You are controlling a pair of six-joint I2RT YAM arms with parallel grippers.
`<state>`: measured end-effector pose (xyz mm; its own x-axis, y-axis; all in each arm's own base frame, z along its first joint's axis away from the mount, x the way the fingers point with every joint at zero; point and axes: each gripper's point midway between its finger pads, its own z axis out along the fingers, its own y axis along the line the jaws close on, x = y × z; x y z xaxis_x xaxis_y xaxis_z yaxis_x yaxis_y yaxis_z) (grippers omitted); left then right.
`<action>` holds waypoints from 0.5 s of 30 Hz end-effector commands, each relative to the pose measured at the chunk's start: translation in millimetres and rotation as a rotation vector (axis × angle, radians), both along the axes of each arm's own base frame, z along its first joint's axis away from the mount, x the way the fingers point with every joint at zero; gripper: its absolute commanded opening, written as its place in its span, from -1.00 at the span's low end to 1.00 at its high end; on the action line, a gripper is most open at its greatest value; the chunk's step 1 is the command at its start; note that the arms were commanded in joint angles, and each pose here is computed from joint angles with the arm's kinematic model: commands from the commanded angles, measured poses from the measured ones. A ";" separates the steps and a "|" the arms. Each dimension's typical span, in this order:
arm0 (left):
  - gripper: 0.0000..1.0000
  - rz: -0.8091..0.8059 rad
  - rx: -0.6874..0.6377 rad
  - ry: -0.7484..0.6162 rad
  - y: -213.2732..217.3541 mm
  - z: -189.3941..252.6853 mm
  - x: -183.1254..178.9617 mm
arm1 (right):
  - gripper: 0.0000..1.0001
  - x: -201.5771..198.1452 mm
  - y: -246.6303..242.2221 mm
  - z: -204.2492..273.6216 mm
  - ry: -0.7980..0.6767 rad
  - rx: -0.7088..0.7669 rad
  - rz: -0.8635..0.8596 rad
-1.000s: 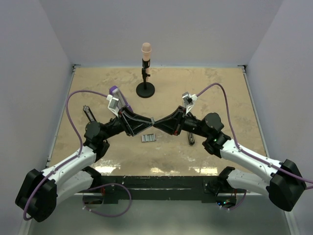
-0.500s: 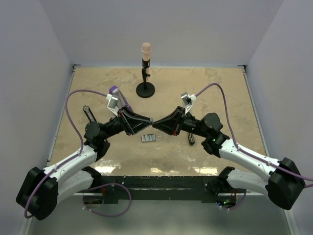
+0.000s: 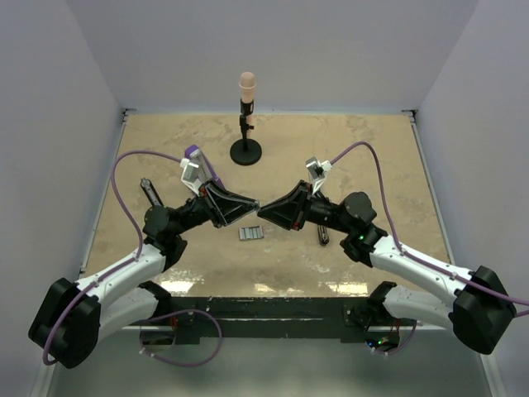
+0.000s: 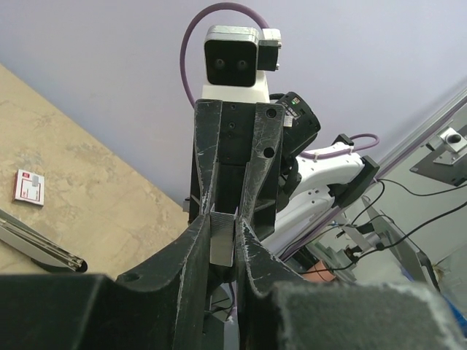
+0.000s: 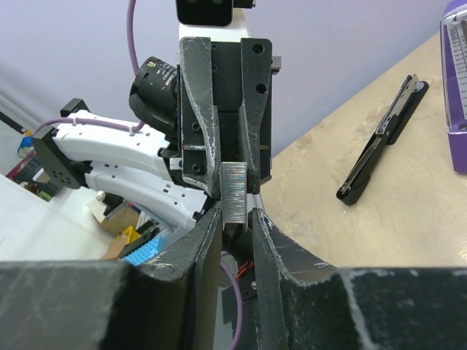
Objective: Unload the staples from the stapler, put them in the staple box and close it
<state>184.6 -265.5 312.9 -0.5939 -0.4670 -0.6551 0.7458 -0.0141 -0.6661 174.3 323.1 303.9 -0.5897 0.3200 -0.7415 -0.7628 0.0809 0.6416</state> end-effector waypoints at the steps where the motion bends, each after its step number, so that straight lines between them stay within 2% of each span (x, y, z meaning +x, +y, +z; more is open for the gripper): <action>1: -0.56 -0.010 -0.040 -0.072 2.2 12.7 -8.3 | -0.42 -5.7 -1.4 10.9 -0.038 0.030 0.018; 5: -0.60 0.003 -0.021 -0.061 1.5 9.6 -5.0 | -0.32 -3.3 -3.4 10.3 -0.037 0.018 -0.004; 9: -0.60 0.020 0.001 -0.049 0.8 5.3 -1.0 | -0.03 -1.9 -7.9 13.5 -0.052 0.005 -0.033; 14: -0.60 0.097 0.104 0.005 0.5 -14.2 15.4 | 0.23 3.4 -19.2 12.7 -0.062 -0.035 -0.115; 15: -0.60 0.101 0.135 0.032 -0.3 -21.5 17.7 | 0.35 3.3 -23.9 14.9 -0.068 -0.030 -0.137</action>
<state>192.2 -265.9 294.7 -0.6106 -0.4457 -0.6546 0.7097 0.0587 -0.7020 172.9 312.4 304.6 -0.5654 0.3227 -0.7591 -0.7651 0.1386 0.6288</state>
